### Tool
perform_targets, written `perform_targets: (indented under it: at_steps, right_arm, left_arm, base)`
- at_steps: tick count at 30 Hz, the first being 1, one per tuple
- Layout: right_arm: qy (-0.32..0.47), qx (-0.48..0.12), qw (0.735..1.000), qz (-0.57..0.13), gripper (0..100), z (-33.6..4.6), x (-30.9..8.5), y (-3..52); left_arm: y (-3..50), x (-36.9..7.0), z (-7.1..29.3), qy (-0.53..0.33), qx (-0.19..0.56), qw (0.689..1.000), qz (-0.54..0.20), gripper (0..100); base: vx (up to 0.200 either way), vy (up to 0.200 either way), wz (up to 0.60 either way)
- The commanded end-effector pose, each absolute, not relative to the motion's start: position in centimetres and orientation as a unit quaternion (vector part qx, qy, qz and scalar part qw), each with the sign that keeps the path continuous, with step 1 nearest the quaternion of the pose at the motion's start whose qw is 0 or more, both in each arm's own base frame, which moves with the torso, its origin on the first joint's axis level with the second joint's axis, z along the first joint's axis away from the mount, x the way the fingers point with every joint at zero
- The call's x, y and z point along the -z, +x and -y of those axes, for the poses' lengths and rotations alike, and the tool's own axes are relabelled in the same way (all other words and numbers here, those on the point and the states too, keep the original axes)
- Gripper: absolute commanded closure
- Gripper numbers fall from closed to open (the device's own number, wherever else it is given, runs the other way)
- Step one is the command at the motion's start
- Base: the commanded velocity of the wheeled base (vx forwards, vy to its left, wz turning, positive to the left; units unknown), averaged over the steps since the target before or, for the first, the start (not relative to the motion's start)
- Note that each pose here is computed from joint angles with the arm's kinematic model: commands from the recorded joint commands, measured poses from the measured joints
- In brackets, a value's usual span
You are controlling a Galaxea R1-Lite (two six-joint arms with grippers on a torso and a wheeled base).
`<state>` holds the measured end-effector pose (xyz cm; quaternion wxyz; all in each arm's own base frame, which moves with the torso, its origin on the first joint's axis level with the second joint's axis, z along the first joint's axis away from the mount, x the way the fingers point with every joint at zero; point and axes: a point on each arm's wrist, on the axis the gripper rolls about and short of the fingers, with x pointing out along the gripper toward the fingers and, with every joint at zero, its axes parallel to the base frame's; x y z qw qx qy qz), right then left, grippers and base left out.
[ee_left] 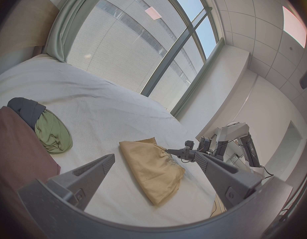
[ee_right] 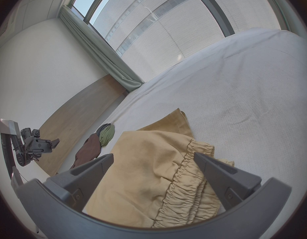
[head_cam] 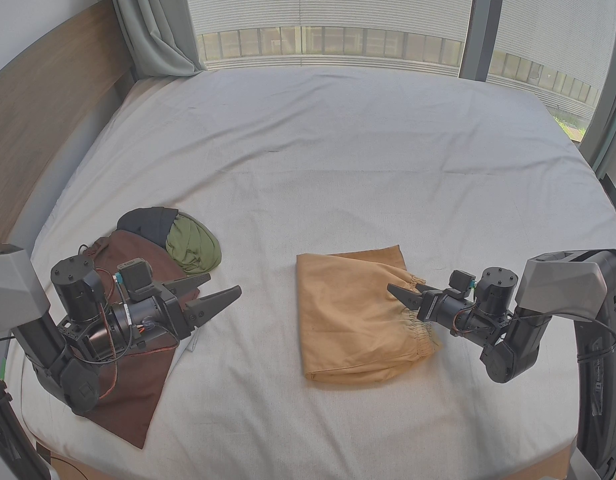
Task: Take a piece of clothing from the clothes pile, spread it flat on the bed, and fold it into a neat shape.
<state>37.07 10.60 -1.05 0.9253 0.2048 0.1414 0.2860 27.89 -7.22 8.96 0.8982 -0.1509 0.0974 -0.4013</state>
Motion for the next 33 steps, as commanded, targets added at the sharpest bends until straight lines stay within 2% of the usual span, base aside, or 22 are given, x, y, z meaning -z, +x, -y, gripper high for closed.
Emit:
perform_targets:
  at_steps: [1,4,12,16,22,33]
  right_arm:
    - [0.206,-0.283,0.926,-0.144,0,-10.4,1.4,37.2]
    - [0.205,-0.283,0.926,-0.144,0,-10.5,1.3,37.1]
    - [0.186,-0.295,0.926,-0.142,0,-10.0,-2.0,34.0]
    - [0.156,-0.285,0.934,-0.150,0,-8.8,-1.5,33.4]
    - [0.143,-0.267,0.938,-0.167,0,-7.4,-0.6,33.0]
    - [0.124,-0.259,0.935,-0.208,0,-6.9,1.5,31.9]
  left_arm:
    - [27.9,-8.8,7.2,-0.152,0.401,0.898,-0.100,0]
    - [27.9,-8.8,7.2,-0.152,0.401,0.898,-0.101,0]
    - [27.7,-8.9,7.1,-0.151,0.399,0.899,-0.100,0]
    - [27.4,-8.7,7.0,-0.132,0.391,0.906,-0.097,0]
    - [25.3,-6.9,6.3,-0.058,0.335,0.933,-0.116,0]
    - [22.9,-6.2,4.9,-0.001,0.326,0.936,-0.133,0]
  base:
    - [0.000,0.000,0.00]
    - [0.000,0.000,0.00]
    - [0.000,0.000,0.00]
    - [0.000,0.000,0.00]
    - [0.000,0.000,0.00]
    - [0.000,0.000,0.00]
